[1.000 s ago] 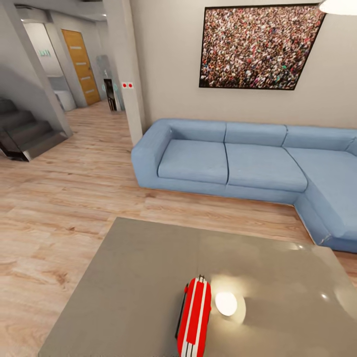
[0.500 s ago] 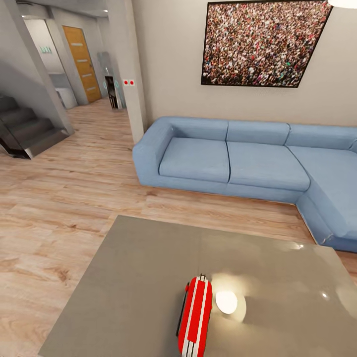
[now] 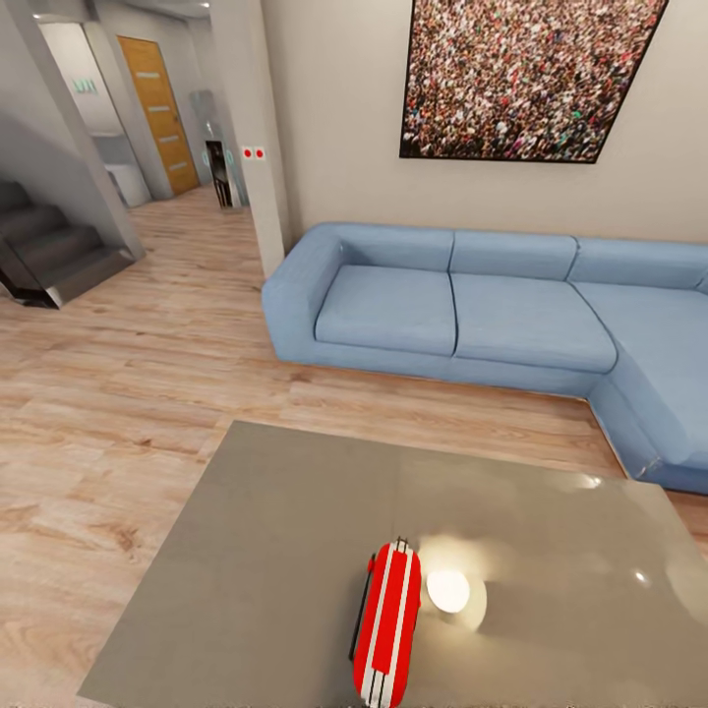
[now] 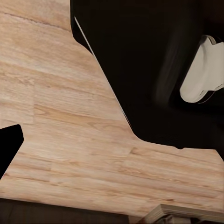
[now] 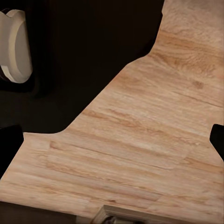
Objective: Turn on the radio receiver that's on the table in the living room.
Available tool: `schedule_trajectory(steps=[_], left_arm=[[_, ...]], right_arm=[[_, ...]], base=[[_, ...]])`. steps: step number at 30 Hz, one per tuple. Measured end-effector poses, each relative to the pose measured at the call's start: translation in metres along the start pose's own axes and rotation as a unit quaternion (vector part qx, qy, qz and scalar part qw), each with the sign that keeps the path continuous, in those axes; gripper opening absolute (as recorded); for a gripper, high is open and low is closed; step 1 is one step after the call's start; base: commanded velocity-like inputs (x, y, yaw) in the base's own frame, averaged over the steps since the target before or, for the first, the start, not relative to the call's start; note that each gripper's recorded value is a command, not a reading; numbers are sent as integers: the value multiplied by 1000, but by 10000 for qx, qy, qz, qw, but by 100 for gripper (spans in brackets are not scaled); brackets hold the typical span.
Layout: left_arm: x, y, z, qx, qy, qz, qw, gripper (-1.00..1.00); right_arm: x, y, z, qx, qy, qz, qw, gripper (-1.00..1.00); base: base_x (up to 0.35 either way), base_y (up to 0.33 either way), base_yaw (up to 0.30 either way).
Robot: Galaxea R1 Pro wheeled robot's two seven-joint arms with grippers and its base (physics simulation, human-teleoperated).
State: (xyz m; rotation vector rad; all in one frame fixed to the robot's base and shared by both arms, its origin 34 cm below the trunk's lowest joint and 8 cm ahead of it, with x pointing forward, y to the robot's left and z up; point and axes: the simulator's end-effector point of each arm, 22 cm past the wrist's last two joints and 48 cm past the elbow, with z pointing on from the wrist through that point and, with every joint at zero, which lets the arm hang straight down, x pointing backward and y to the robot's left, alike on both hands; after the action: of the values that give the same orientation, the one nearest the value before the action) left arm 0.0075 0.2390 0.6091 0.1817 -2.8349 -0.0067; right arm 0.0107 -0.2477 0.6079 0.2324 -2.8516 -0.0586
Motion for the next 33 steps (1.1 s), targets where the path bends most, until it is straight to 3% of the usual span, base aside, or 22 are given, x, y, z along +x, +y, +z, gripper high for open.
schedule_trajectory(steps=[23,33], left_arm=[[11,1,0,-17,136,-1,9999,100],[14,2,0,-24,185,-5,9998,100]], right_arm=[[10,0,0,-12,117,17,9999,100],[9,-2,0,20,64,213,9998,100]], base=[[0,0,-1],[0,0,-93]])
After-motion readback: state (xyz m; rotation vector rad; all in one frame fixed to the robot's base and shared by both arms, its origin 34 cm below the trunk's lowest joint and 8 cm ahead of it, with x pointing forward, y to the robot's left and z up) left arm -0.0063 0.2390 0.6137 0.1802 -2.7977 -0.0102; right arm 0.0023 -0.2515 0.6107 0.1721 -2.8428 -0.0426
